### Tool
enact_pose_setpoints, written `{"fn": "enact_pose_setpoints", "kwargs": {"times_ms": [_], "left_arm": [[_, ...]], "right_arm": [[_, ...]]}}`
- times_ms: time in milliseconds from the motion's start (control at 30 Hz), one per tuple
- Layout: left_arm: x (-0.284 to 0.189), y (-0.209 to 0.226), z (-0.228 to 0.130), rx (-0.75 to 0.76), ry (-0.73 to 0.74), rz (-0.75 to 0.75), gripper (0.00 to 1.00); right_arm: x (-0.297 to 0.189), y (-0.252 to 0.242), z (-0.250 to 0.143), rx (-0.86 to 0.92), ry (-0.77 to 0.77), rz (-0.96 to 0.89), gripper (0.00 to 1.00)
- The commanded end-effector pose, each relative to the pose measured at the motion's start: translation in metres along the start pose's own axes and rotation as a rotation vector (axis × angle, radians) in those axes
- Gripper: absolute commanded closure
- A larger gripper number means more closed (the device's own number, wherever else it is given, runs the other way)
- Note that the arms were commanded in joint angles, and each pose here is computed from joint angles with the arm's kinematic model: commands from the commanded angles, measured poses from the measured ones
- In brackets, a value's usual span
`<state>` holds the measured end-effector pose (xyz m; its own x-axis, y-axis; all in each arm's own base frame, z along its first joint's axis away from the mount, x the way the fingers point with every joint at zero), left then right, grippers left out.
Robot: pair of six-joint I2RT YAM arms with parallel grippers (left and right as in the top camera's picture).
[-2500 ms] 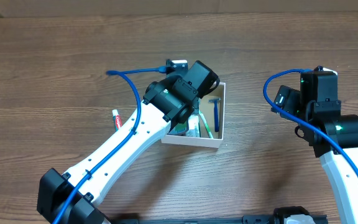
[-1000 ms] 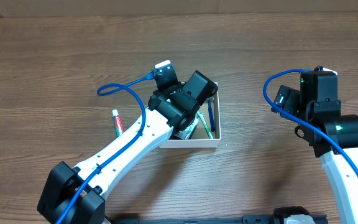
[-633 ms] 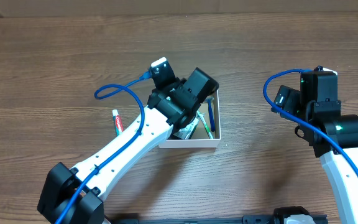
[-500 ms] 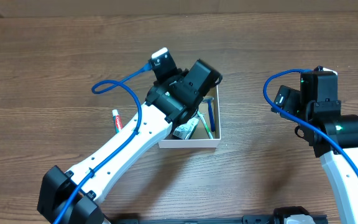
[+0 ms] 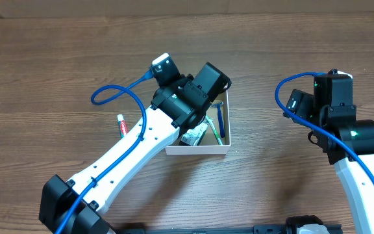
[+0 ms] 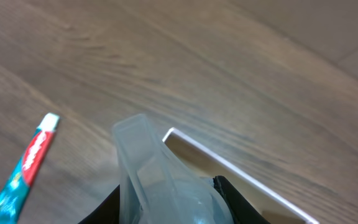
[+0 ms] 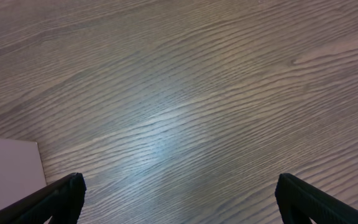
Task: Pack container
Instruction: 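Open the left gripper and release the bottle inside the box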
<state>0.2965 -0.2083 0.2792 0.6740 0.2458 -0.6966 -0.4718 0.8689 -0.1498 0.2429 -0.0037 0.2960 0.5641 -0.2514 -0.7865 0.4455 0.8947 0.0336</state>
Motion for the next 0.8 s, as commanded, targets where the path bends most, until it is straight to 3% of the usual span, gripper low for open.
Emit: {"fn": "enact_pose_setpoints", "kwargs": {"times_ms": [0, 233, 533, 767], "left_arm": [[-0.019, -0.003, 0.0, -0.119, -0.001, -0.024, 0.94], [-0.013, -0.003, -0.022, -0.261, 0.081, 0.04, 0.92], [0.025, -0.009, -0.049, -0.24, 0.099, 0.163, 0.9], [0.028, -0.001, -0.043, -0.229, 0.059, 0.209, 0.9]], "right_arm": [[-0.005, -0.001, 0.006, 0.018, -0.029, -0.004, 0.0], [-0.005, -0.001, 0.006, 0.018, -0.029, -0.004, 0.0], [-0.005, -0.001, 0.006, 0.018, -0.029, -0.004, 0.0], [-0.005, -0.001, 0.006, 0.018, -0.029, -0.004, 0.0]]}}
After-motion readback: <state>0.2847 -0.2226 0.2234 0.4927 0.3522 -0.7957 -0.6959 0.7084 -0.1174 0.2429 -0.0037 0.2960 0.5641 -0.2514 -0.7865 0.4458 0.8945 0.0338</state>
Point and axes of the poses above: each gripper's point midway between its finger pads, its own x axis out along the fingers, its own y axis along the line the jaws close on, z = x × y, the point moved 10 cm from there along -x, back along the fingers, and after that the axes turned 5 degrees about x, right-handed, at the moved point
